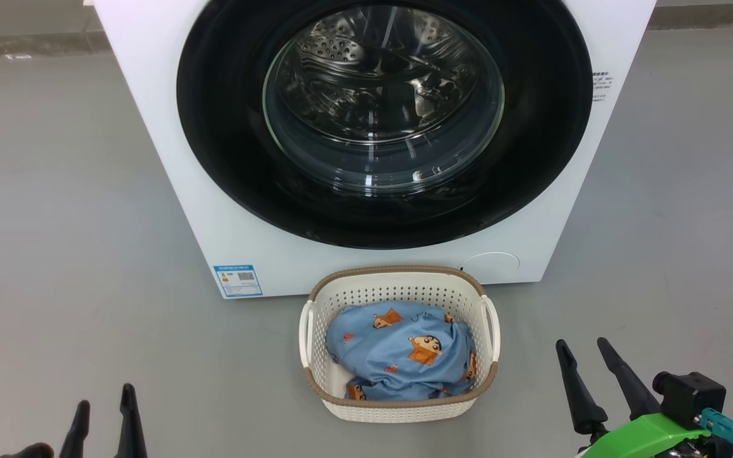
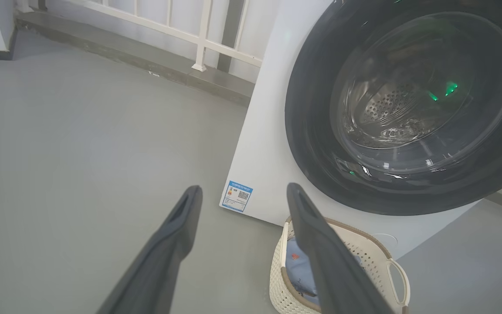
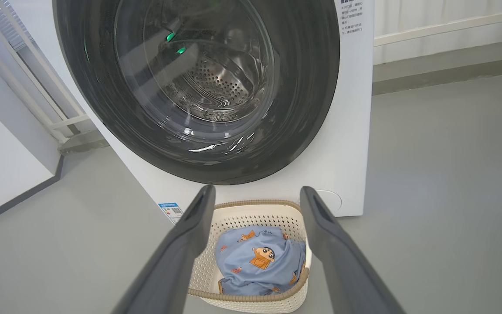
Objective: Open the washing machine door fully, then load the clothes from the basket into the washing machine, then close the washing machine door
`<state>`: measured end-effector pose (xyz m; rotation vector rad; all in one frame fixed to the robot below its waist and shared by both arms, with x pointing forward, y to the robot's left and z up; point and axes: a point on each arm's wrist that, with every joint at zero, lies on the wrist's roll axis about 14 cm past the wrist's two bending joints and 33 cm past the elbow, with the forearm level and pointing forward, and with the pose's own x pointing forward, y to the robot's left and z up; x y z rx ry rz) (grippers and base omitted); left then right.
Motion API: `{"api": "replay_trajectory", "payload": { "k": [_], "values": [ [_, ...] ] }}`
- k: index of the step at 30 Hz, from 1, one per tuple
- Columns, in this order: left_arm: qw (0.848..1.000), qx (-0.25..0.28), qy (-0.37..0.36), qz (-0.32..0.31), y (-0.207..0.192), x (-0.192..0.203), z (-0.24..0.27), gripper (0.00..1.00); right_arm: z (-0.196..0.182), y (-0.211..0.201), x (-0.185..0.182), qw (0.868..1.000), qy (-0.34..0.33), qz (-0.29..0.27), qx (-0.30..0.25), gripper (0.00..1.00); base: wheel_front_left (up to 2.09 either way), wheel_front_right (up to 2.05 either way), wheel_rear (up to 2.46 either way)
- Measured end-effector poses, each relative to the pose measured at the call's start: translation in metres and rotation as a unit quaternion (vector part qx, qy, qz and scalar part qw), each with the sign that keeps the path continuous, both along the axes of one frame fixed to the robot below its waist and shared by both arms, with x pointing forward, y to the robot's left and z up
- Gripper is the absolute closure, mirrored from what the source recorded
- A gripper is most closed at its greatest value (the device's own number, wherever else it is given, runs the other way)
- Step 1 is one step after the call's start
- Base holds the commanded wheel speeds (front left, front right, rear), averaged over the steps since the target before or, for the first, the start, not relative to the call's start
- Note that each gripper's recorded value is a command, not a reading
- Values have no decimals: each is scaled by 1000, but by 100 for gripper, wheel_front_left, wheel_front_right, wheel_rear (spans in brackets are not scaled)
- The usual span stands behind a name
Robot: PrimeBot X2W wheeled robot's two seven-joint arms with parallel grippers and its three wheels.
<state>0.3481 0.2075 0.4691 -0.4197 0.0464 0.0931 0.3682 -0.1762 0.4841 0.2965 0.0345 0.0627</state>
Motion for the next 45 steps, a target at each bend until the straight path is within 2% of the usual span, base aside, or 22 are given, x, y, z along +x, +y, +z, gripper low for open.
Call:
{"api": "replay_trajectory", "payload": {
  "k": [15,25,45],
  "values": [
    [994,106,-13,-23,-2,-1,6,0,14,-2,1,995,-36,3,-97,0,0,0,0],
    [985,165,-21,-36,-4,0,10,0,21,0,0,986,-57,11,-159,0,0,0,0],
    [985,166,-12,-42,-6,0,3,0,15,-17,-6,985,-45,-12,-169,0,0,0,0]
  ]
}}
